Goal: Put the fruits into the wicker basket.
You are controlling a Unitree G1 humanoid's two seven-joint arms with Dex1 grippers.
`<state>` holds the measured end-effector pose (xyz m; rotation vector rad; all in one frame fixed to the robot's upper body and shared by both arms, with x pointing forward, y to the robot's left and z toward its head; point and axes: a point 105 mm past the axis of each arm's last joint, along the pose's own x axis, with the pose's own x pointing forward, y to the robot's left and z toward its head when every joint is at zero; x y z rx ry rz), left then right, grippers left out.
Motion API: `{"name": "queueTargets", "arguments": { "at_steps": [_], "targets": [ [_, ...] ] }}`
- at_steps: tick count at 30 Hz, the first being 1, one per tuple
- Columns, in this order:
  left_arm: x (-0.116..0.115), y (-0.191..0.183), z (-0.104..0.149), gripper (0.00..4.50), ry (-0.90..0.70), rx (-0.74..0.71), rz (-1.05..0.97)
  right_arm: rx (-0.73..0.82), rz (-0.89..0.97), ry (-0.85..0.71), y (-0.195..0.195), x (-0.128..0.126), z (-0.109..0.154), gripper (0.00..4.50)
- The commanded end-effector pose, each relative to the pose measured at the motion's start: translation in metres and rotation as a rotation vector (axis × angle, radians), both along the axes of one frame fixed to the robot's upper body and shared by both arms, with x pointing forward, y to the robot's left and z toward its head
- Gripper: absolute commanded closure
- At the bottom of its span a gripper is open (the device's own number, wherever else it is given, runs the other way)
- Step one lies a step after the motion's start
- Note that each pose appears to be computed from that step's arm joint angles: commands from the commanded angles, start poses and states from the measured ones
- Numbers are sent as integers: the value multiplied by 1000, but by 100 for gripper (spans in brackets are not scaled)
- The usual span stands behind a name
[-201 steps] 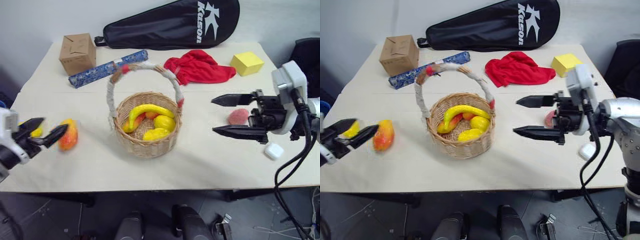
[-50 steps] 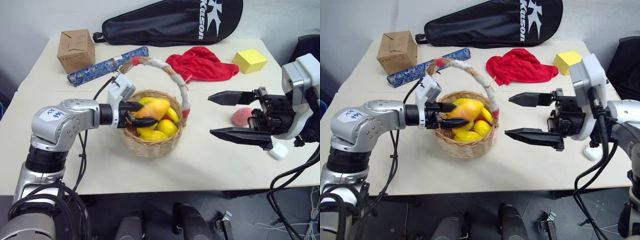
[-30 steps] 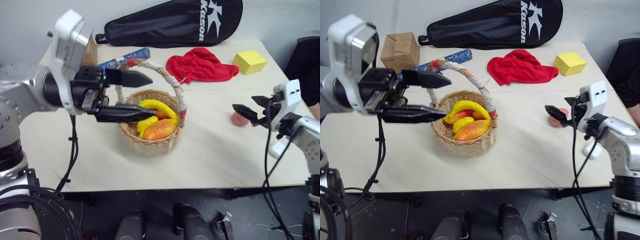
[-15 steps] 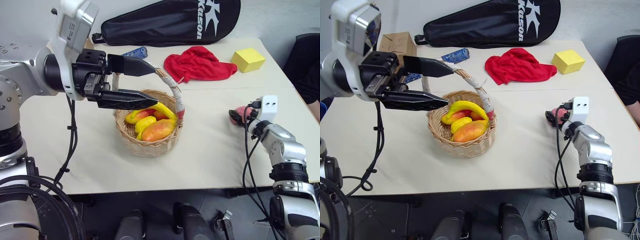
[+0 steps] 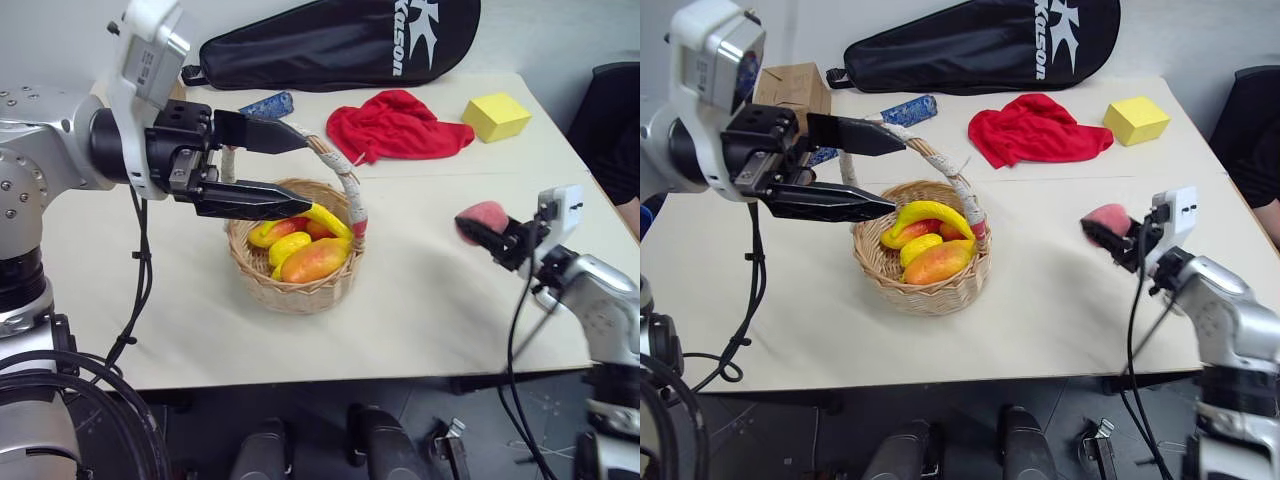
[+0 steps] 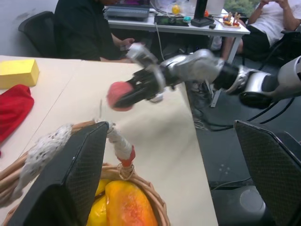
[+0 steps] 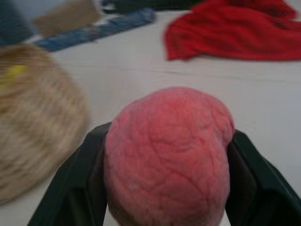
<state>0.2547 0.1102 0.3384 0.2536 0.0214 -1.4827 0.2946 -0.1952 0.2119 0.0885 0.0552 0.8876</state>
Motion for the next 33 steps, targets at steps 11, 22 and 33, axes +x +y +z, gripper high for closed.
{"name": "queueTargets", "arguments": {
  "at_steps": [11, 22, 33],
  "targets": [
    [-11, 37, 7, 0, -38, 19, 73, 29, 313, -32, 156, -29, 35, 196],
    [-12, 38, 9, 0, -46, 27, 93, 22, 171, -19, 195, 7, 36, 125],
    [-5, 38, 9, 0, -76, 6, 97, 98, 393, -17, 174, -28, 52, 2]
  ]
}}
